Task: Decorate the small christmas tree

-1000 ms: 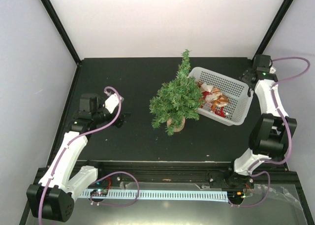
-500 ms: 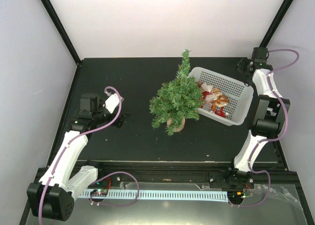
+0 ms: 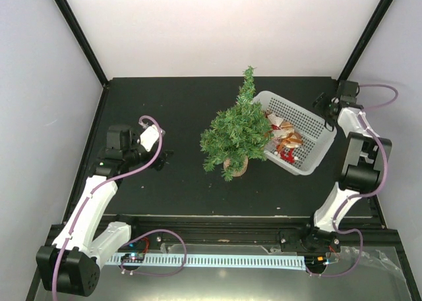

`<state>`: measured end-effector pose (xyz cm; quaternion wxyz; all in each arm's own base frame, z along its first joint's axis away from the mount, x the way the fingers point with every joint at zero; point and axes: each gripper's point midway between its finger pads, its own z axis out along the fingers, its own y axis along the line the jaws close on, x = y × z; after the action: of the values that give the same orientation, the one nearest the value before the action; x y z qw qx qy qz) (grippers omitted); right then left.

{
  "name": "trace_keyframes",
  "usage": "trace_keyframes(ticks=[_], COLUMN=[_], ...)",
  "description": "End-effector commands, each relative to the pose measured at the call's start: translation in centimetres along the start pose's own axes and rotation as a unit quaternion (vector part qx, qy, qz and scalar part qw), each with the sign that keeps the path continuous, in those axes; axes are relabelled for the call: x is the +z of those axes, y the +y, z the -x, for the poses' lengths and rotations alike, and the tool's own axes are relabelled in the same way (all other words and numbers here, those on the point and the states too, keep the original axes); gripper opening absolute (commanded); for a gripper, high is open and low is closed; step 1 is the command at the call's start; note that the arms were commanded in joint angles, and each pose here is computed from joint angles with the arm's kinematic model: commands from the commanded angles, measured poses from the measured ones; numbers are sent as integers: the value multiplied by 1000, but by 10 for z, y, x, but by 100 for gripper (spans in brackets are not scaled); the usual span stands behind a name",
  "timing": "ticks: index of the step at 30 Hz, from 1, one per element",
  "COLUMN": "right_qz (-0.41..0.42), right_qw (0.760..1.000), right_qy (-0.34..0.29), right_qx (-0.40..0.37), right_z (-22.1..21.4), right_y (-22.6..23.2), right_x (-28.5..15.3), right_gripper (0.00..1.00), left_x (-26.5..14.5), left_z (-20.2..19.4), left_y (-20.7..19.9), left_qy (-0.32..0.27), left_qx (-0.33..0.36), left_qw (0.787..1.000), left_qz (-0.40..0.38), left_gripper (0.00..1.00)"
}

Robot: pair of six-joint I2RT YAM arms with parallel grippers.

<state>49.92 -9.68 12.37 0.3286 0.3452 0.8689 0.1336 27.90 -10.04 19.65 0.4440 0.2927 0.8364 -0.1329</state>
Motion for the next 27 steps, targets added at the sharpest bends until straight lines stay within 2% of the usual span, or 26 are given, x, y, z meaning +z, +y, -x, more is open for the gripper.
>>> trace_keyframes(ticks=[1,7,13,20,23,27], right_qz=[35,74,66,88,129,130], right_qw=[998,995,998,987,978,968], right_qy=[34,46,-10,64,89,85], right_qx=[36,42,-22,-116,-136,-196], right_z=[-38,-89,-61,-71,-79,-81], right_y=[1,8,25,61,76,85], right_x=[-18,-60,-96,-68,-65,-68], right_gripper=[77,77,77,79,80,83], left_x=[-3,-3,1,0,0,0], left_z=[3,6,5,4,4,4], left_y=[1,-2,-3,-3,-3,-7], left_qy=[-8,-15,-9,-11,-11,-12], left_qx=[-1,0,-2,1,2,7], left_qw=[1000,1000,1000,1000,1000,1000], left_qz=[3,-8,-15,-10,-12,-25], left_gripper=[99,99,99,99,99,99])
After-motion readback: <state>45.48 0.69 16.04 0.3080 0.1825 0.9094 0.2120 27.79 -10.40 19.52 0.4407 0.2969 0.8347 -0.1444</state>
